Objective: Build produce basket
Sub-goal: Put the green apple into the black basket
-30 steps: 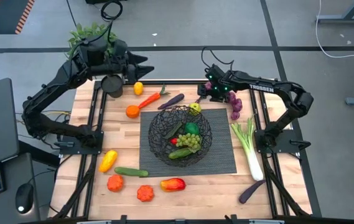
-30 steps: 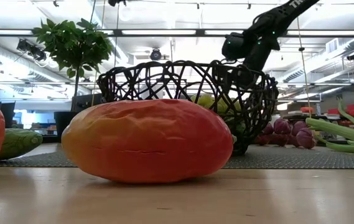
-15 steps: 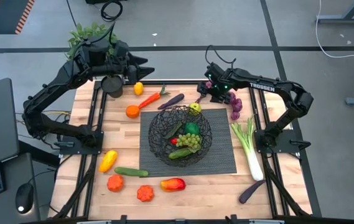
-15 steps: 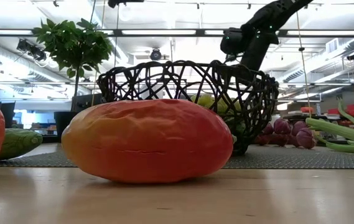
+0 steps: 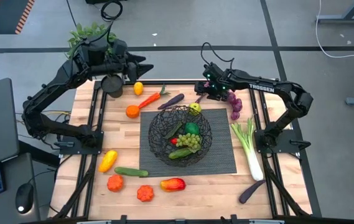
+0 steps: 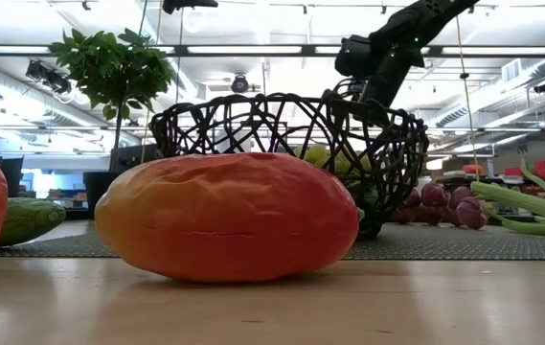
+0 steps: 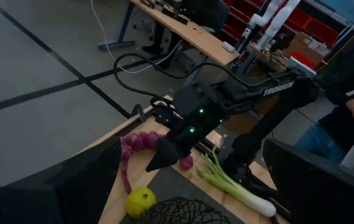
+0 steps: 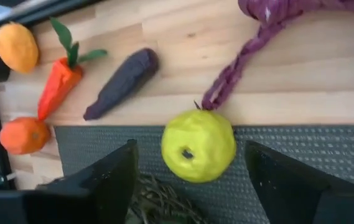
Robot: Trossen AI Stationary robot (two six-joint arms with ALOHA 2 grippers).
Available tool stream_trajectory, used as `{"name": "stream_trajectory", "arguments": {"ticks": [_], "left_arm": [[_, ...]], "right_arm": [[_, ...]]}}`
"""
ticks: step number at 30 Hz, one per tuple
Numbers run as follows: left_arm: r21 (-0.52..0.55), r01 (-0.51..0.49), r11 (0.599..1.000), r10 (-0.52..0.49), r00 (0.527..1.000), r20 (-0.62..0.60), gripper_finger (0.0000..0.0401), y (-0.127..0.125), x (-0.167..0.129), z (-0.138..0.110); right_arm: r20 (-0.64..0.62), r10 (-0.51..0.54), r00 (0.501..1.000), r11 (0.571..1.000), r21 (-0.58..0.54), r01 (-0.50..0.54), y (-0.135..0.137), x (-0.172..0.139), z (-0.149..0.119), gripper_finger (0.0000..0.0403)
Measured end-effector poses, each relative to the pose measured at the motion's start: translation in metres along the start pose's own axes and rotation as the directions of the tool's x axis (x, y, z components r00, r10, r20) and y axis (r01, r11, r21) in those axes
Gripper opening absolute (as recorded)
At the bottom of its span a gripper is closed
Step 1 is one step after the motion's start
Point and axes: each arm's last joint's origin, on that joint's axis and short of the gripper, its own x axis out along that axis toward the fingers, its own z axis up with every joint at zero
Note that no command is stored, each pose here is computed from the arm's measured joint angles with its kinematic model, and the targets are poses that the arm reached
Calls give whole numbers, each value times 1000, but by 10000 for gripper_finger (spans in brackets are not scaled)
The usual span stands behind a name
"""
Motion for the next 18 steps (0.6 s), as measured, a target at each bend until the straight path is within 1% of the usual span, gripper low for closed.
{"name": "stream_trajectory", "arguments": {"ticks": [2,4,9,13,18], "left_arm": [[-13,-6,1000,6,1000,-14,400,1,0,-1],[-3,-11,1000,10,1000,-24,400,1,0,-2],[9,-10,1000,10,1000,-24,400,1,0,-2],[8,-10,1000,11,1000,-24,400,1,0,-2],[6,-12,1000,12,1000,-27,400,1,0,-3]], "right_arm": [[22,-4,1000,1000,-6,4,1,0,-1,315],[36,-17,999,1000,-8,17,-1,2,-2,328],[23,-46,999,999,-16,47,-8,7,-4,365],[20,-27,999,999,-20,28,-11,15,-9,392],[18,-10,1000,1000,3,10,-16,24,-17,397]]}}
